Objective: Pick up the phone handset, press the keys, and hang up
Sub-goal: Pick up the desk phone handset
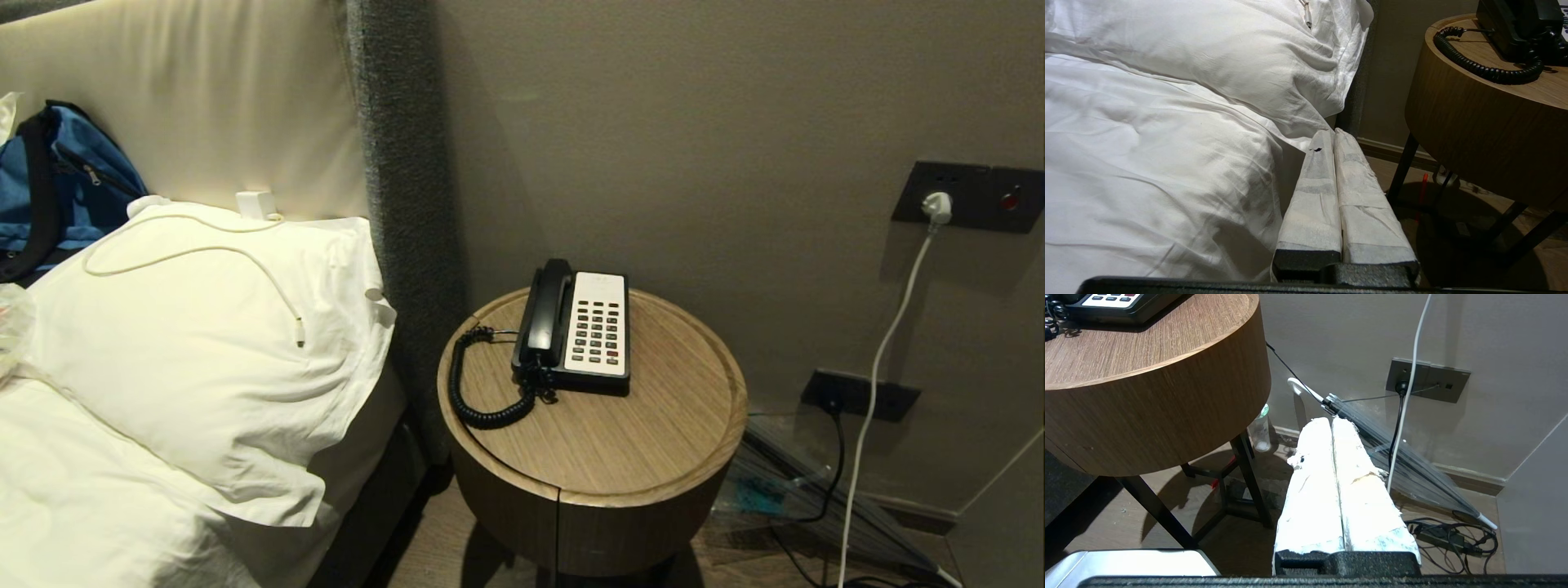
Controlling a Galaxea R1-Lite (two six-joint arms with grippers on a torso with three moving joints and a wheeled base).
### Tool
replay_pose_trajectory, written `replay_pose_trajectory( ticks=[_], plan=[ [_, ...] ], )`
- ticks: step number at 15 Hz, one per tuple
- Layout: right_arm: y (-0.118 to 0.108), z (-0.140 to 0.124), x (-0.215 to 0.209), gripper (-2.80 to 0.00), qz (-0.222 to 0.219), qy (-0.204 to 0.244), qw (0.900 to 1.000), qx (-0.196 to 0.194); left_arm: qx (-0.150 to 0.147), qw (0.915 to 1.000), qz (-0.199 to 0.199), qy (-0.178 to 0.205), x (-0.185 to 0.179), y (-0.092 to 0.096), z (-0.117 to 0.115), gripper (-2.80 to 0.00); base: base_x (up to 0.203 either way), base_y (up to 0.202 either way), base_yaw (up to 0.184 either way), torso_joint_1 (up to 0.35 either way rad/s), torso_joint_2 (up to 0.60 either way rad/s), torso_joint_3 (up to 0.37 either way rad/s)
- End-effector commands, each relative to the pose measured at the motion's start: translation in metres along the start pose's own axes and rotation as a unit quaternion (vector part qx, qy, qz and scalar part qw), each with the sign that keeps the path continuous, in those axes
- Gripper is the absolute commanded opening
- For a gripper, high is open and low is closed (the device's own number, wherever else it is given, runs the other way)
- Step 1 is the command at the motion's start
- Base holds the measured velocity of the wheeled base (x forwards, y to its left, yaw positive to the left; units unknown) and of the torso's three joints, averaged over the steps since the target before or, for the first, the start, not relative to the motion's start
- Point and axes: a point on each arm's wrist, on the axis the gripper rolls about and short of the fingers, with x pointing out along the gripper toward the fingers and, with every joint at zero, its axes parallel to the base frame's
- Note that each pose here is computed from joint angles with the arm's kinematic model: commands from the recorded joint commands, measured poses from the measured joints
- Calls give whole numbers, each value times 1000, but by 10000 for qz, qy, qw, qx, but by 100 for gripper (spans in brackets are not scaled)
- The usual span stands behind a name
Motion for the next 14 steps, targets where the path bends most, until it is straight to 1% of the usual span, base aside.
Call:
replay_pose_trajectory(
  ticks=[1, 14],
  plan=[
    [0, 0, 0, -280, 0, -4, 10000, -3, -1, 10000, 2, 0, 0, 0, 0, -280, 0, 0, 0, 0, 0, 0],
    [0, 0, 0, -280, -8, -5, 10000, 12, -1, 10000, 2, 0, 0, 0, 0, -280, 0, 0, 0, 0, 0, 0]
  ],
)
